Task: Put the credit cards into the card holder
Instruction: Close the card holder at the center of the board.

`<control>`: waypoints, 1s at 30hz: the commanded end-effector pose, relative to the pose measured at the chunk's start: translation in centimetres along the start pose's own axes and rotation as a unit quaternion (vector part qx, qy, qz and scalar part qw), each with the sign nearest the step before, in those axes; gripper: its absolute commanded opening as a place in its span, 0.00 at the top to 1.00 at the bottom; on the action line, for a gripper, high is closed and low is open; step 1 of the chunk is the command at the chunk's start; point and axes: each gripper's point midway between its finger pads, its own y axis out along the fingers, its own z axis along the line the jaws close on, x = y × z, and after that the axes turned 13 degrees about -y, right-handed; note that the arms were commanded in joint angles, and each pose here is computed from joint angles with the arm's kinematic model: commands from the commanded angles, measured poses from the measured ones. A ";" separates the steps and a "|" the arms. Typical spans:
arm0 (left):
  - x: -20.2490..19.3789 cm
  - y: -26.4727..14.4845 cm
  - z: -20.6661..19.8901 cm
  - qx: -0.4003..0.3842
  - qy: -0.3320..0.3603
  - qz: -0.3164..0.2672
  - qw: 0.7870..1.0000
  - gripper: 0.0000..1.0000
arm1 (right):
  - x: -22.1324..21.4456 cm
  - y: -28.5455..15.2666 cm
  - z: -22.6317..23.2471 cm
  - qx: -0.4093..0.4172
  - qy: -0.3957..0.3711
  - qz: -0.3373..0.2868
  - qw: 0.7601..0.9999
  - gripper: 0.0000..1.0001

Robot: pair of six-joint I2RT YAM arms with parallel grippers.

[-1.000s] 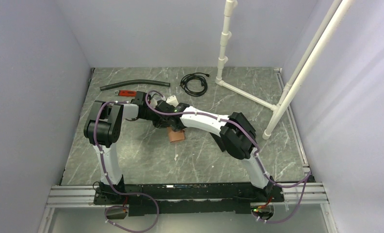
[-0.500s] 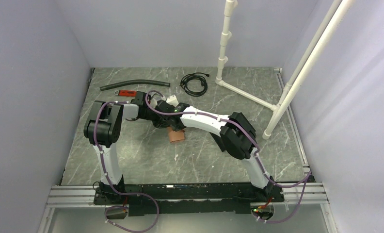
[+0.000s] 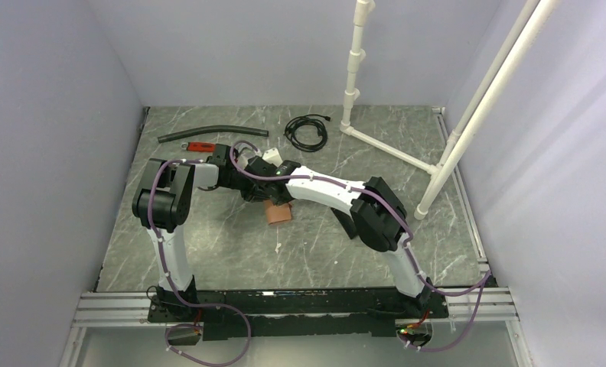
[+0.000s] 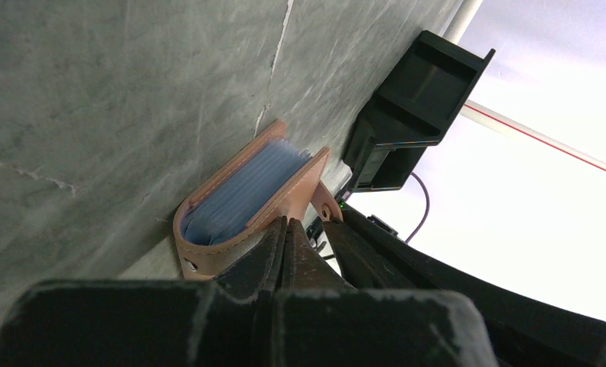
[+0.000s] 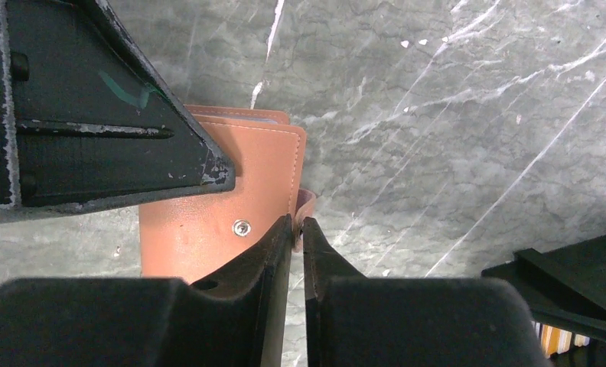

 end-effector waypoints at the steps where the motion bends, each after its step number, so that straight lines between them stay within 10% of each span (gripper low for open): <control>1: -0.2 0.2 0.8 0.012 0.003 -0.006 1.000 1.00 | 2.6 -2.1 -1.0 -0.003 0.015 -0.042 0.999 0.87; 30: -0.2 0.3 1.0 0.013 0.000 -0.004 1.000 1.00 | 0.8 -0.6 -1.0 0.006 0.007 -0.006 1.000 0.87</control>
